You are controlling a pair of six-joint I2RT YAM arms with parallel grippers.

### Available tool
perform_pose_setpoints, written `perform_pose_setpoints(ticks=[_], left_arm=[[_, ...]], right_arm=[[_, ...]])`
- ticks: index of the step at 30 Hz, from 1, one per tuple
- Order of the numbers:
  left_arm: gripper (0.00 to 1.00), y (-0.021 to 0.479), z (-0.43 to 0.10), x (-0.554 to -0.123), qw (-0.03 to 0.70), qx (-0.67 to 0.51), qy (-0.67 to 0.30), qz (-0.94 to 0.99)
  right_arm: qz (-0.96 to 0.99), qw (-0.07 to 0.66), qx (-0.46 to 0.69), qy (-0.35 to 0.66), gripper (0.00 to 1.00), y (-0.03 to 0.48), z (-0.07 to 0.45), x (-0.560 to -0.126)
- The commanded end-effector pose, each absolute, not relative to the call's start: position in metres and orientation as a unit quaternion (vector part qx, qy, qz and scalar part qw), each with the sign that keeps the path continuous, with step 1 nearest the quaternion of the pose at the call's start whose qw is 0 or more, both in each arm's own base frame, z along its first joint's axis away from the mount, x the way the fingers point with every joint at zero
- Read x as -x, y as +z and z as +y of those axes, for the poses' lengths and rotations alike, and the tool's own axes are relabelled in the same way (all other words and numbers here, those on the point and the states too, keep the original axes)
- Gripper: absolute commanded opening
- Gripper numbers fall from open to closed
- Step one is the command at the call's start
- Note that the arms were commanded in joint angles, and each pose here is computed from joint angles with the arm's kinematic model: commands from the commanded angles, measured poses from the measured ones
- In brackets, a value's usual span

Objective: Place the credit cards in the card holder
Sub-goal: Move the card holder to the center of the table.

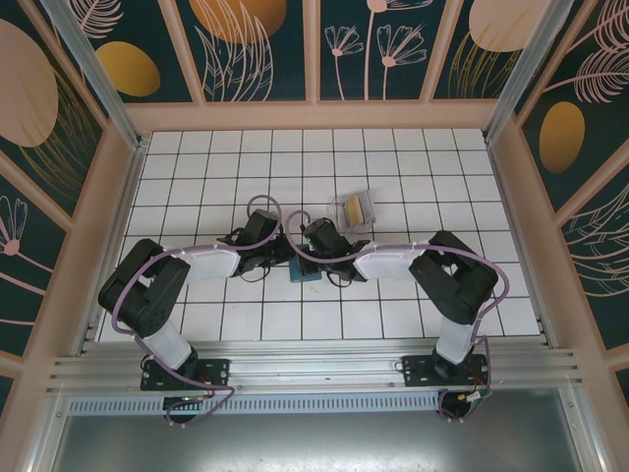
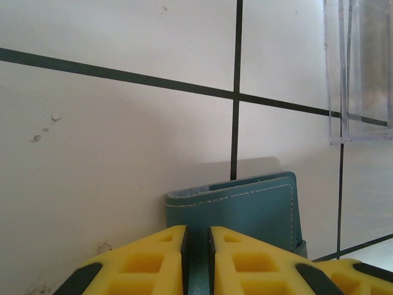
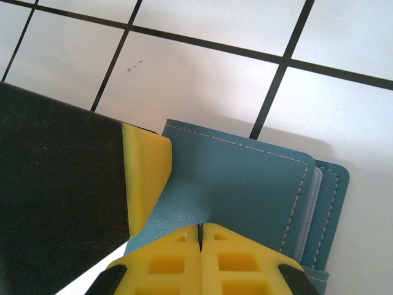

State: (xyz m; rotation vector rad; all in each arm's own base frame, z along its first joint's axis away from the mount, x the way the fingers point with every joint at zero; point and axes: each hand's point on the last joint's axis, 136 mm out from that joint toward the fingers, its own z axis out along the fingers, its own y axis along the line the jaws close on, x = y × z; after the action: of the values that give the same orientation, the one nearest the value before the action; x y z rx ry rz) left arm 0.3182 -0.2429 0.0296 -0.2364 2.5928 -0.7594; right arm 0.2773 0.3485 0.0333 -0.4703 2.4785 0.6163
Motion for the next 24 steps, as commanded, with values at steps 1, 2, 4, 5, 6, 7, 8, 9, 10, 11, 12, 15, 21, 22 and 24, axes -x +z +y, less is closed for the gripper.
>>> perform_pose_setpoints(ticks=[1,2,4,5,6,7,8,9,10,11,12,15,21,22,24], left_arm=[[0.19,0.022,-0.243,-0.309,0.201,0.088,-0.269,0.938],[0.19,0.022,-0.242,-0.309,0.201,0.088,-0.269,0.938],[0.19,0.023,-0.241,-0.308,0.203,0.09,-0.268,0.937],[0.19,0.024,-0.24,-0.308,0.205,0.091,-0.268,0.937],[0.19,0.023,-0.239,-0.307,0.205,0.092,-0.267,0.937],[0.19,0.025,-0.239,-0.307,0.207,0.092,-0.268,0.937],[0.19,0.025,-0.238,-0.307,0.206,0.093,-0.267,0.937],[0.19,0.025,-0.238,-0.307,0.207,0.093,-0.267,0.937],[0.19,0.026,-0.237,-0.306,0.208,0.094,-0.266,0.937],[0.19,0.027,-0.236,-0.307,0.211,0.094,-0.265,0.936],[0.2,0.028,-0.235,-0.307,0.213,0.095,-0.264,0.936],[0.32,0.038,-0.232,-0.31,0.222,0.096,-0.255,0.936],[0.5,0.085,-0.204,-0.322,0.284,0.121,-0.216,0.926],[0.51,0.092,-0.194,-0.323,0.293,0.132,-0.208,0.924],[0.54,0.102,-0.175,-0.324,0.308,0.152,-0.194,0.919]], right_arm=[[0.969,0.135,0.191,0.073,0.0,-0.057,0.273,-0.214],[0.97,0.133,0.19,0.067,0.0,-0.06,0.269,-0.211],[0.971,0.132,0.188,0.059,0.0,-0.064,0.263,-0.206],[0.972,0.13,0.189,0.055,0.0,-0.068,0.259,-0.202],[0.972,0.129,0.19,0.051,0.0,-0.07,0.257,-0.2],[0.972,0.129,0.191,0.047,0.0,-0.072,0.254,-0.197],[0.972,0.126,0.19,0.048,0.0,-0.074,0.252,-0.195],[0.973,0.125,0.187,0.054,0.0,-0.074,0.253,-0.194],[0.972,0.128,0.184,0.065,0.0,-0.071,0.258,-0.195],[0.971,0.134,0.184,0.075,0.0,-0.065,0.264,-0.199],[0.969,0.142,0.184,0.082,0.0,-0.059,0.271,-0.204],[0.963,0.171,0.183,0.103,0.01,-0.038,0.293,-0.231],[0.958,0.207,0.159,0.118,0.02,-0.021,0.313,-0.293],[0.958,0.211,0.155,0.117,0.02,-0.021,0.313,-0.302],[0.956,0.221,0.151,0.124,0.02,-0.016,0.318,-0.319]])
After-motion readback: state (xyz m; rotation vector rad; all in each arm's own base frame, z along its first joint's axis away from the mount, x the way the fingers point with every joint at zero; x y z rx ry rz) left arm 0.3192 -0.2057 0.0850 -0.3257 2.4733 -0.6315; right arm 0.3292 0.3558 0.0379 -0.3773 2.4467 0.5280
